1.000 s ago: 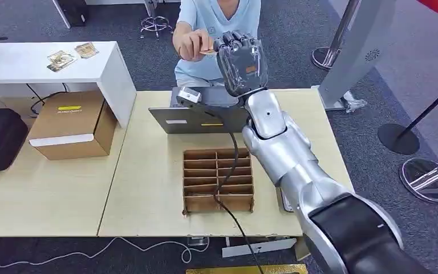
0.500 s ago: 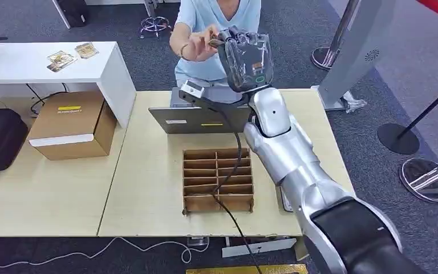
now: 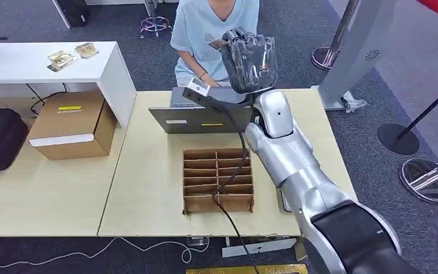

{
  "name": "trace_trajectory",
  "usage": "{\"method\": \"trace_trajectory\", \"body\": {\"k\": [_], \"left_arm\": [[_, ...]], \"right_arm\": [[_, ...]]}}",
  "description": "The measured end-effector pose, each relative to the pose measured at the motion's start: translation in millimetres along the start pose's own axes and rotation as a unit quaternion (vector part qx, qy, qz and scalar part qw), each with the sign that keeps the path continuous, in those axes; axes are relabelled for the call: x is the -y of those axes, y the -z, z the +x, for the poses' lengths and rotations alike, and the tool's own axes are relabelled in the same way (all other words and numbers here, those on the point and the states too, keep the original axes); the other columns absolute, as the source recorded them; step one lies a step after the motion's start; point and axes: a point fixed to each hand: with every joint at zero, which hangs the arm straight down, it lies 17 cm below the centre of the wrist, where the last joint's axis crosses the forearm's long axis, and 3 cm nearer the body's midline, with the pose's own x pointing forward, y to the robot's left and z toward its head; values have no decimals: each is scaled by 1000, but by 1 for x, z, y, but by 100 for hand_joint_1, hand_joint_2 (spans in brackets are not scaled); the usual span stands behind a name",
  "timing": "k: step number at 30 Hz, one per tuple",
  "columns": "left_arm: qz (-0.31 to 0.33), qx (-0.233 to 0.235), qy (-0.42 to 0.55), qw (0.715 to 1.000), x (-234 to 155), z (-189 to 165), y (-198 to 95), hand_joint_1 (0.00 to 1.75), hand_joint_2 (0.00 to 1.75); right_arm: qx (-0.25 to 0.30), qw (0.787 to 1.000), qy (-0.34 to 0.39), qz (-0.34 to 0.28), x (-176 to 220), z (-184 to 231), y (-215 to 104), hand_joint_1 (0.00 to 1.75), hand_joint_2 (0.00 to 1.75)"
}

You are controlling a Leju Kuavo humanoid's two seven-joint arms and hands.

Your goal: Pass the card to the sensor for recognition and then transmit it.

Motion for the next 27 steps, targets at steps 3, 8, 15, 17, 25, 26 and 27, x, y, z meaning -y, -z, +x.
{"method": "trace_trajectory", "body": {"k": [3, 8, 15, 17, 25, 26, 27], "left_arm": [[-1, 0, -2, 1000, 1, 0, 0, 0, 0], [-4, -2, -6, 1000, 2, -1, 0, 0, 0], [-6, -4, -15, 1000, 2, -4, -1, 0, 0], [-7, -1, -17, 1000, 3, -5, -1, 0, 0], [-14, -1, -20, 1000, 5, -9, -1, 0, 0], [-14, -2, -20, 1000, 5, -9, -1, 0, 0], [-15, -2, -20, 1000, 5, -10, -1, 0, 0]], "right_arm": [[-17, 999, 45, 2, 0, -7, 0, 175, 175], [-53, 983, 177, 15, -4, -19, -1, 175, 175], [-67, 907, 404, 97, -24, -5, -6, 175, 175], [-59, 885, 448, 112, -22, 1, -6, 175, 175], [-54, 838, 529, 122, -9, -16, -11, 175, 175], [-54, 838, 529, 121, -8, -19, -12, 175, 175], [-55, 835, 534, 125, -9, -20, -13, 175, 175]]}}
